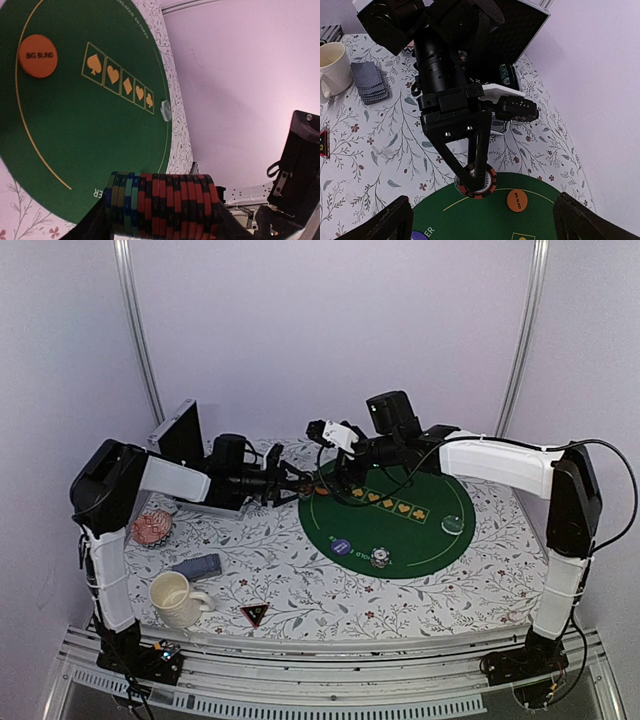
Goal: Distribute texas hold em gaming equipment
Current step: Pass from the left arm to the right
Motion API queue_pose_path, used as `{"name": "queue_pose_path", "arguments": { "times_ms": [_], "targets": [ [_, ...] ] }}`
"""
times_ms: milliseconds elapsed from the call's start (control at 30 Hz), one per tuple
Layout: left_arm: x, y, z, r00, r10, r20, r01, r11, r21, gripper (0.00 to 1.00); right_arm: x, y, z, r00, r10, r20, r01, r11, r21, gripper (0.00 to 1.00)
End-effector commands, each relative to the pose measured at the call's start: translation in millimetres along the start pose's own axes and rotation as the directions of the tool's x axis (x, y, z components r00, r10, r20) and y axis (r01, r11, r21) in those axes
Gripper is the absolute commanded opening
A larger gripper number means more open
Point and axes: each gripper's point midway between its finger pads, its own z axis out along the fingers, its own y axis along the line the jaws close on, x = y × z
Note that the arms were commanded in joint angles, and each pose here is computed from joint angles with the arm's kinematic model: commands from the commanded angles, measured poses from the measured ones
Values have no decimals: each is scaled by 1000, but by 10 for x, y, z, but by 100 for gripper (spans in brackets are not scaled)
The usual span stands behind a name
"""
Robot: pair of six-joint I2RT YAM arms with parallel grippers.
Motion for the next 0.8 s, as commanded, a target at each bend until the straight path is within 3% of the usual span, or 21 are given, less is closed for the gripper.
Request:
{"name": "queue_pose_path", "arguments": {
  "times_ms": [0, 300, 767],
  "targets": [
    [-25, 43, 145, 1000, 8, -15, -7, 998, 57, 0, 247, 49, 215, 999, -17, -34, 14, 997, -82, 100],
    [46, 510, 485, 996, -69, -55, 71, 997, 21, 0, 895, 89, 683, 990, -19, -142, -3, 988, -153, 96],
    [94, 867, 624, 992, -115, -55, 113, 993, -34, 0, 1402, 119, 1140, 981, 17, -191, -58, 976, -209, 93]
  ]
}}
